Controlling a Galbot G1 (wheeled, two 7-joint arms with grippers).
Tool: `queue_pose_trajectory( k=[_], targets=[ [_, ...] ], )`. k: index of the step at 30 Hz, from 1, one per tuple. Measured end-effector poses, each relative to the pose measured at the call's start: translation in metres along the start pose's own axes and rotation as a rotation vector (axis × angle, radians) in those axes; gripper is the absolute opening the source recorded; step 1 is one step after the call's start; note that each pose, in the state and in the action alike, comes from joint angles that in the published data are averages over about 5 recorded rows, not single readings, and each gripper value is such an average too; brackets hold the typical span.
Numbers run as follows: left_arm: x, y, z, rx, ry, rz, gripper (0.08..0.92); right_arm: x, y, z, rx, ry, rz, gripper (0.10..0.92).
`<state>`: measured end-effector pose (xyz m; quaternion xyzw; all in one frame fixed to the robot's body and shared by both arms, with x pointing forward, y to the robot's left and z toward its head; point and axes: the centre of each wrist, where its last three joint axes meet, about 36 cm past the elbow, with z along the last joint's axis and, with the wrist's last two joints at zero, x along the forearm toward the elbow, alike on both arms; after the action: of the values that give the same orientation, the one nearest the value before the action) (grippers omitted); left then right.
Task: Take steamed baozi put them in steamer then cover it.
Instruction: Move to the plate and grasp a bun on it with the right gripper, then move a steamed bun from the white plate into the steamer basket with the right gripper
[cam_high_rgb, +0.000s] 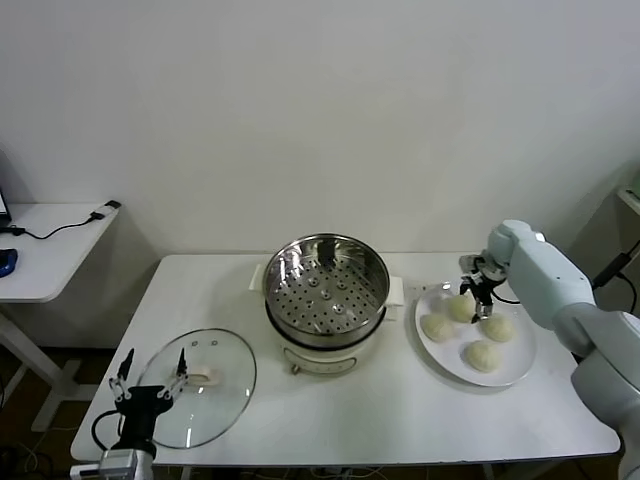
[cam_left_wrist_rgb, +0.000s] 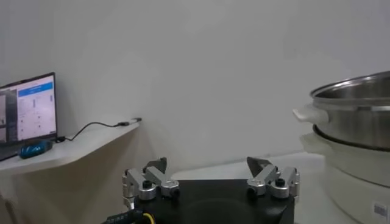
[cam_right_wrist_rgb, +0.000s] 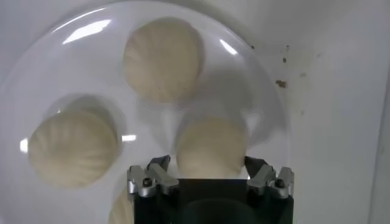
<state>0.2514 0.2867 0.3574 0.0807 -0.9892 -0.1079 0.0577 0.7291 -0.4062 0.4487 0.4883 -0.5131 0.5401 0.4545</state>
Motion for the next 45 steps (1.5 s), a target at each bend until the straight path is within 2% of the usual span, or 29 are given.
queue_pose_trajectory(
  k=[15, 22, 27, 34, 45],
  targets=[
    [0.006, 0.0, 0.003, -0.003, 0.007, 0.003, 0.823, 0.012, -0.006, 0.005, -0.002, -0.009, 0.004, 0.708],
    [0.009, 0.001, 0.002, 0.001, 0.005, 0.001, 0.823, 0.034, -0.014, 0.005, 0.014, -0.027, 0.022, 0.703],
    [0.012, 0.002, 0.003, 0.003, 0.006, 0.0, 0.823, 0.074, -0.03, -0.008, 0.086, -0.049, 0.056, 0.703],
    [0.016, 0.003, 0.001, 0.005, 0.006, -0.001, 0.823, 0.153, -0.063, -0.05, 0.26, -0.071, 0.117, 0.704],
    [0.018, 0.005, 0.002, 0.005, 0.011, -0.004, 0.823, 0.271, -0.094, -0.178, 0.668, -0.064, 0.21, 0.704]
  ],
)
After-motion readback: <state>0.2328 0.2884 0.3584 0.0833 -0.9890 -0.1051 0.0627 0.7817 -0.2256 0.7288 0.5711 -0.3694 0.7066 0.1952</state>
